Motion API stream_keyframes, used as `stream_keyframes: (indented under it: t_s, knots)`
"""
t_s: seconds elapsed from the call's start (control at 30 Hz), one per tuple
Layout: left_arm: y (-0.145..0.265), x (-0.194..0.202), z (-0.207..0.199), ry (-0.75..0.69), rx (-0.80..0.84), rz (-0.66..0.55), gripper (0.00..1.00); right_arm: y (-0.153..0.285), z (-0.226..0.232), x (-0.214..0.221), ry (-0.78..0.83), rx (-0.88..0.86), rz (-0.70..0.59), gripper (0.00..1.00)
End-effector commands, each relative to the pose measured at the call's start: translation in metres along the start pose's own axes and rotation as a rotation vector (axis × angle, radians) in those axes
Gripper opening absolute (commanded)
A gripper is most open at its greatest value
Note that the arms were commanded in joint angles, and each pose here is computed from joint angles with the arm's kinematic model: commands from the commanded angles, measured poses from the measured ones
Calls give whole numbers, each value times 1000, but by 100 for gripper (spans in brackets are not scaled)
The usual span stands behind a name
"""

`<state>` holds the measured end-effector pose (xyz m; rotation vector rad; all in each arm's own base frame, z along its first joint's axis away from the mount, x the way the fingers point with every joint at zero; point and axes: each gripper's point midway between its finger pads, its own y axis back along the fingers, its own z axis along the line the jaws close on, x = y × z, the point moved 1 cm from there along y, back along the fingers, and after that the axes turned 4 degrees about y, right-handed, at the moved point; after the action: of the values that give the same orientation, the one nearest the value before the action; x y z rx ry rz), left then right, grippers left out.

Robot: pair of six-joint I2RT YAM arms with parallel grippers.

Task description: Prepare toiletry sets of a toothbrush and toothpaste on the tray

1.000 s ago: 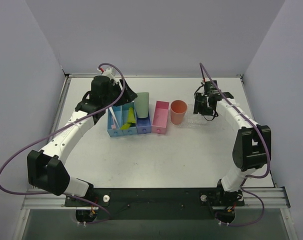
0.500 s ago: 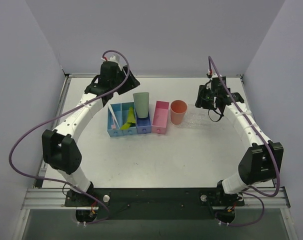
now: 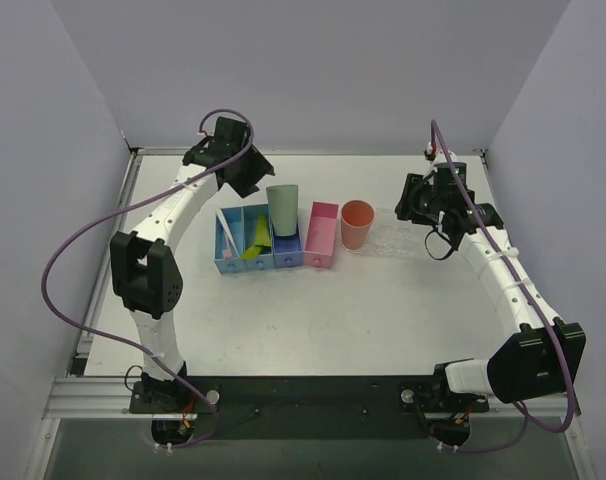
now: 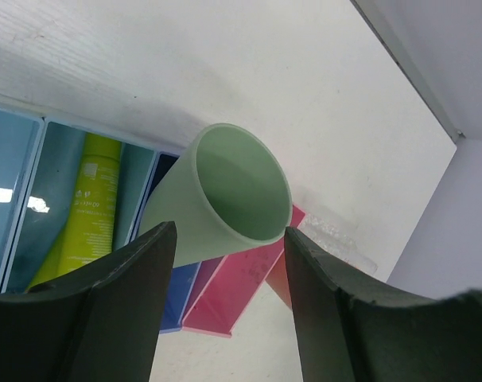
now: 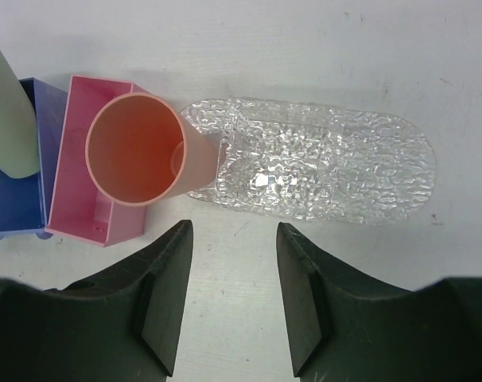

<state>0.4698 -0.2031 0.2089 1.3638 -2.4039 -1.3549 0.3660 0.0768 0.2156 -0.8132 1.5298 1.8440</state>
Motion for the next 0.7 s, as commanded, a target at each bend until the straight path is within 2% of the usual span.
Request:
stream_keyframes:
  t_s: [0.0,0.37,0.53,0.63,0.67]
  knots:
    - [-3,-1,7,95,-104,43,66,4,3,0,-8,-15,-37,42]
    - [-19,0,12,120,-136,67,66,4,1,3,-3,-15,-43,42]
    - [-27,9,15,107,-133,131,66,2,1,8,-4,-18,-32,42]
    - [-28,11,16,98,-136,149,62,1,1,11,-2,-21,-25,42]
    - [-28,11,16,93,-134,152,57,0,0,12,-5,-19,-23,42]
